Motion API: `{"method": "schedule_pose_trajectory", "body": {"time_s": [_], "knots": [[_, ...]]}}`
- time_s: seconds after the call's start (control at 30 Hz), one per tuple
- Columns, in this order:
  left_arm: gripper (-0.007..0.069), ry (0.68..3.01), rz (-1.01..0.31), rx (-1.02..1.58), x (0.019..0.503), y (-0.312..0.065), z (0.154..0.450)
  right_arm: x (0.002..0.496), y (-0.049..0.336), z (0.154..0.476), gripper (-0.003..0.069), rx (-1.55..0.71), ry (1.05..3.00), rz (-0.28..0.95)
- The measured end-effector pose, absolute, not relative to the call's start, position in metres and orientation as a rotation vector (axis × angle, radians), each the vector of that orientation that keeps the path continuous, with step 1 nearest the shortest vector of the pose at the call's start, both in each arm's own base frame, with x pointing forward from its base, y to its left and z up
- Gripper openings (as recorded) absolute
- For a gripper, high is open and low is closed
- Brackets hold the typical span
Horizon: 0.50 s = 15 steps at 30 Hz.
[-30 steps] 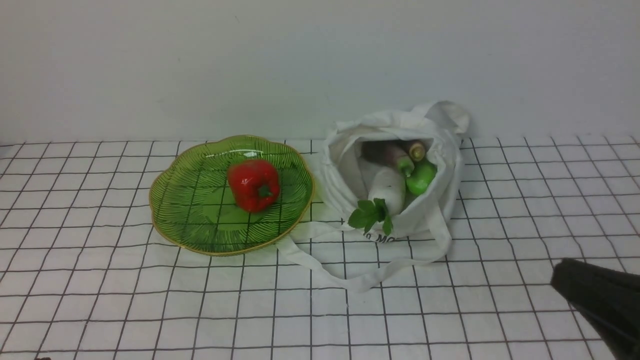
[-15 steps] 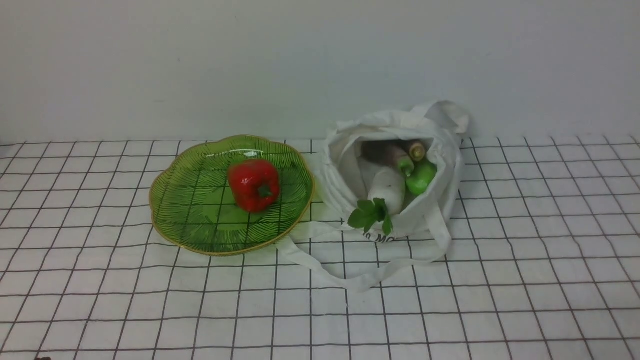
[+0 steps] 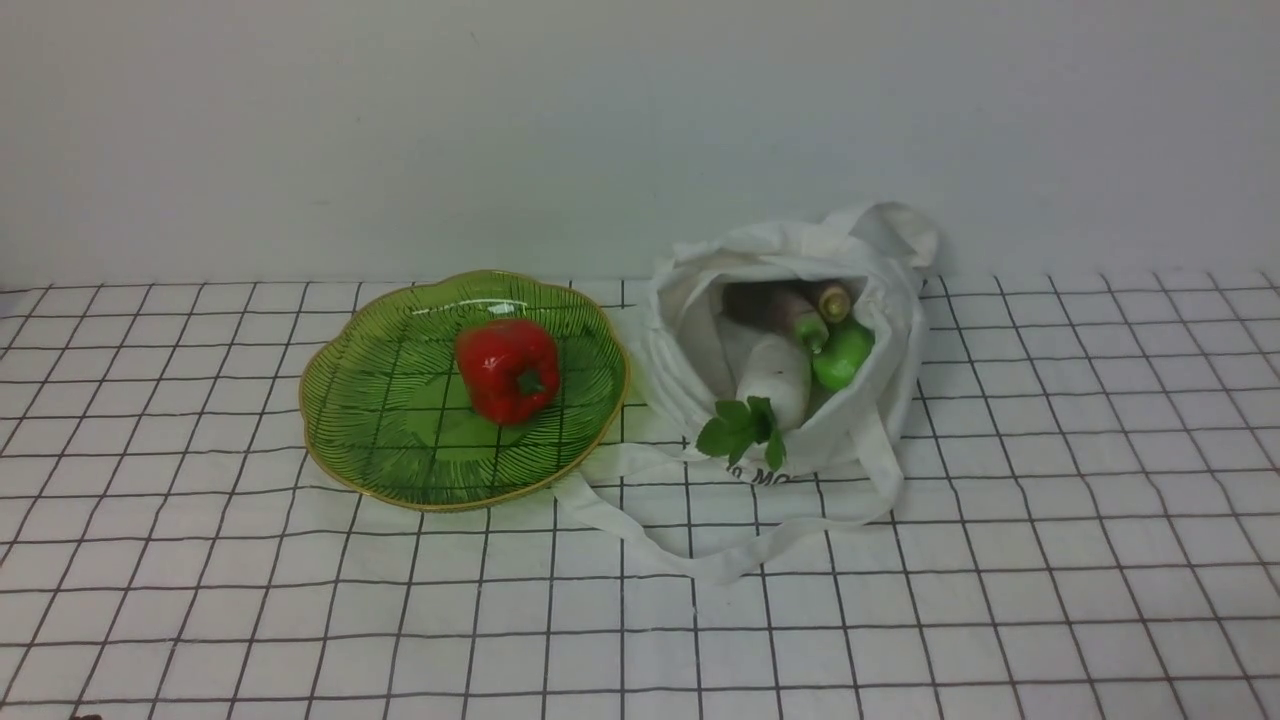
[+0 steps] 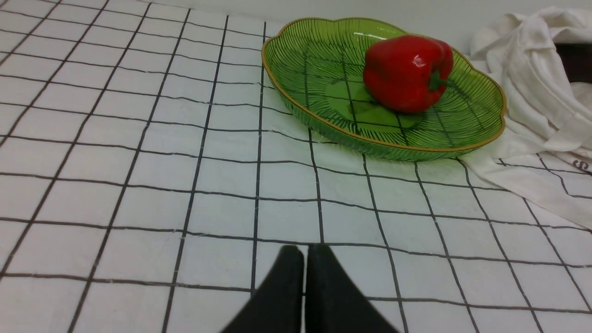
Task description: Take vegetables from bag on white checkered tablecloth place on plate.
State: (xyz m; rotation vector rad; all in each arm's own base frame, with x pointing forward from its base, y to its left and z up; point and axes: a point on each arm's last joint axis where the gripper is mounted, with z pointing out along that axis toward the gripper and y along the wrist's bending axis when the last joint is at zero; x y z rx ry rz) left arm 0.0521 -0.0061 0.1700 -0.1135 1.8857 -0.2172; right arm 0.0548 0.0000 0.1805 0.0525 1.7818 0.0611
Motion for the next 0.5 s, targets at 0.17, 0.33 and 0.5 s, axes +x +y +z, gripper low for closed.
{"method": "schedule_pose_trajectory", "body": {"time_s": [0.17,0.33,0.5], "knots": [[-0.0008,1.886,-0.217,-0.114,0.0521,-0.0061,0.17,0.0548,0.0007,0.1805,-0.0014,0.04,1.782,0.071],[-0.0008,1.886,-0.217,-0.114,0.0521,-0.0061,0.17,0.0548,0.0019,0.1805,-0.0014,0.021,1.783,0.086],[-0.0008,1.886,-0.217,-0.114,0.0521,-0.0061,0.17,0.0548,0.0019,0.1805,-0.0014,0.021,1.783,0.086]]}}
